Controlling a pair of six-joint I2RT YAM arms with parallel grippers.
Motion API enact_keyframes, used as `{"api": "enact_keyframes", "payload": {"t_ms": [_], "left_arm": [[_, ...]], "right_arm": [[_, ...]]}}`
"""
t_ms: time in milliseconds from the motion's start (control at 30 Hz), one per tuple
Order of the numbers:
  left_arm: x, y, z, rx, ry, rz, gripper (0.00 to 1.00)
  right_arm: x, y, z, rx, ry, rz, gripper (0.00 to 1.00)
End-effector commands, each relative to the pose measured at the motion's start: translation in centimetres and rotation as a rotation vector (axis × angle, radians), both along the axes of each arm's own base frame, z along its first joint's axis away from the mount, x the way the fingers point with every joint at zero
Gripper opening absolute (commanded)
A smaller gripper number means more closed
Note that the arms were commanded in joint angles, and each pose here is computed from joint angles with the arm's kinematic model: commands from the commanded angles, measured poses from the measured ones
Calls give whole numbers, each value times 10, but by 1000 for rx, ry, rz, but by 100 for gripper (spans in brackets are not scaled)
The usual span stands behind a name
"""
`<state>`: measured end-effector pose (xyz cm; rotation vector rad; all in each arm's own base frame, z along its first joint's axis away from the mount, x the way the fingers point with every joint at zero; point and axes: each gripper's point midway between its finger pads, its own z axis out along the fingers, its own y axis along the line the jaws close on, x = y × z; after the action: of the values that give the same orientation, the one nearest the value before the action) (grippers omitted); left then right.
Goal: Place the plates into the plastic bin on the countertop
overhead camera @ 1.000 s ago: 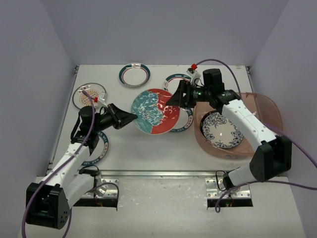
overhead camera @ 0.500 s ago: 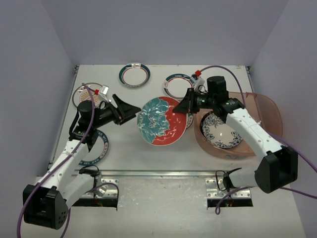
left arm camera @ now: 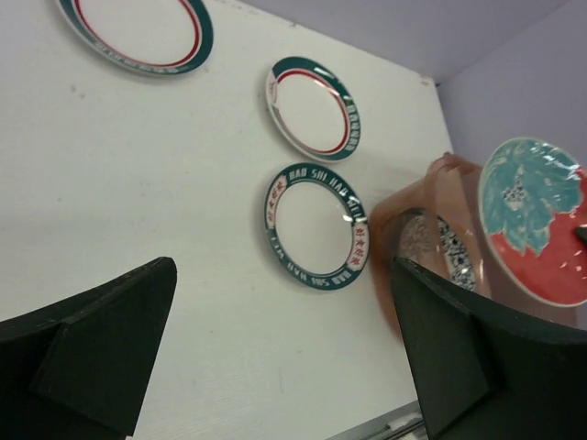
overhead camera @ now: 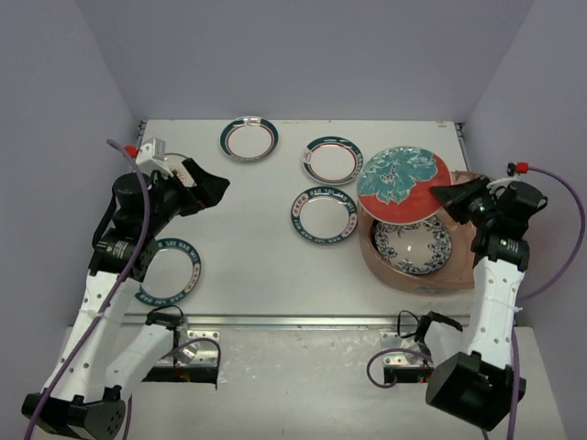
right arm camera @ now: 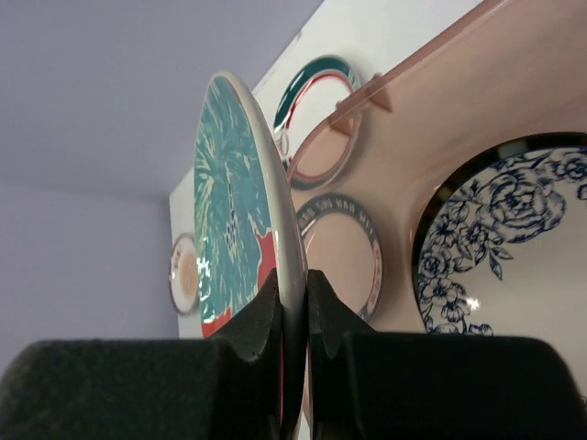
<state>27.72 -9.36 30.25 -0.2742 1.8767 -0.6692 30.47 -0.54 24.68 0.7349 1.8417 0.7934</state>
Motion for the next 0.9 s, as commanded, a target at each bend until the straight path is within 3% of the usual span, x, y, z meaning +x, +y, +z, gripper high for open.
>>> {"api": "enact_keyframes", "payload": {"t_ms": [0,233,433,700,767,867], "left_arm": [[-8,11,-42,149,11,-20,100],[-7,13,-64,167,46,-16,100],[-9,9,-69,162,54,-43,100],[-12,5,-69,157,43,-59,100],[-11,4,-72,157,55,-64,100],[-11,3,-73,157,62,-68,100]], "right_arm": [[-7,-46,5,108,-43,-263,0],[-3,-72,-52,38,76,-351,0],[8,-52,-93,23,144,-203,0],[11,-54,-138,-1,258,-194,11],[10,-53,-140,-13,267,-191,22],[5,-57,-145,-48,299,-218,63]]}}
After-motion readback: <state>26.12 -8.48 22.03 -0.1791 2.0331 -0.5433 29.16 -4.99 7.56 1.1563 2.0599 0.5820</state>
